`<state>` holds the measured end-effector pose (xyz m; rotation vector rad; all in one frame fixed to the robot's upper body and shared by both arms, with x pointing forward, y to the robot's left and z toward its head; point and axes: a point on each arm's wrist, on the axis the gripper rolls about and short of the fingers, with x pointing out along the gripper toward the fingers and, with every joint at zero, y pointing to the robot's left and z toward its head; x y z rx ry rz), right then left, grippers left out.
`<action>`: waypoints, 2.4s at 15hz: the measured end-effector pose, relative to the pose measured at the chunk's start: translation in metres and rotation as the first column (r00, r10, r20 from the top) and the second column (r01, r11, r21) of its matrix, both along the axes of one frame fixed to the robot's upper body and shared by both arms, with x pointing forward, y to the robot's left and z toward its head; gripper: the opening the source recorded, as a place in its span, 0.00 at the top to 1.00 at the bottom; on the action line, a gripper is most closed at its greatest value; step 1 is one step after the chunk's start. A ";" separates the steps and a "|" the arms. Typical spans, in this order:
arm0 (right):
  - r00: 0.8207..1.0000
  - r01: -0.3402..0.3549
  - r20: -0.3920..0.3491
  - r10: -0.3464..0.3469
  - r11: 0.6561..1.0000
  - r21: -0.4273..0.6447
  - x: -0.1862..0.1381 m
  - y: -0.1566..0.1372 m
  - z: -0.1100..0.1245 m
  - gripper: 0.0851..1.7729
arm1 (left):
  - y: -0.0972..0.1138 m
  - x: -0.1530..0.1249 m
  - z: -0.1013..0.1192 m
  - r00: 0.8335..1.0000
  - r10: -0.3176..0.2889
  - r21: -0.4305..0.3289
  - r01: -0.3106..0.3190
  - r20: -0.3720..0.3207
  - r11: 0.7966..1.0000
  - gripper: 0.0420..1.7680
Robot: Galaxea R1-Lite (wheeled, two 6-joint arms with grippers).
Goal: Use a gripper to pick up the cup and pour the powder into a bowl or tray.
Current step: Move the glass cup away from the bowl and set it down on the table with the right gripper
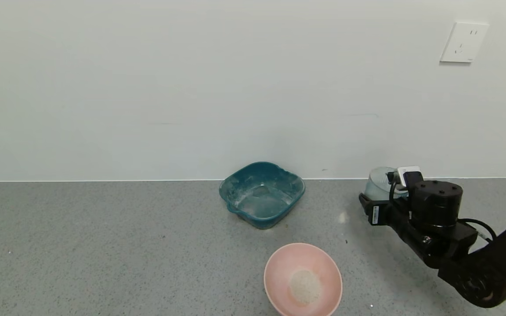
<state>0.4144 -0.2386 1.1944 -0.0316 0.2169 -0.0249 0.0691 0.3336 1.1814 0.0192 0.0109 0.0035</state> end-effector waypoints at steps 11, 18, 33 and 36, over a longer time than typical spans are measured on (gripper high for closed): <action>0.999 -0.042 -0.006 0.043 0.999 0.030 0.059 0.007 -0.031 0.25 | 0.000 0.000 0.000 1.000 0.000 0.000 0.000 0.000 1.000 0.00; 0.998 -0.045 -0.035 0.046 0.999 0.024 0.070 0.012 -0.052 0.25 | 0.000 0.000 0.000 1.000 0.000 0.000 0.000 0.000 1.000 0.00; 0.996 -0.049 -0.069 0.050 0.999 0.014 0.070 0.014 -0.063 0.12 | 0.000 0.000 0.000 1.000 0.000 0.000 0.000 0.000 1.000 0.00; 0.990 -0.046 -0.132 0.046 0.999 0.004 0.065 0.012 -0.057 0.09 | 0.000 0.000 0.000 1.000 0.000 0.000 0.000 0.000 1.000 0.00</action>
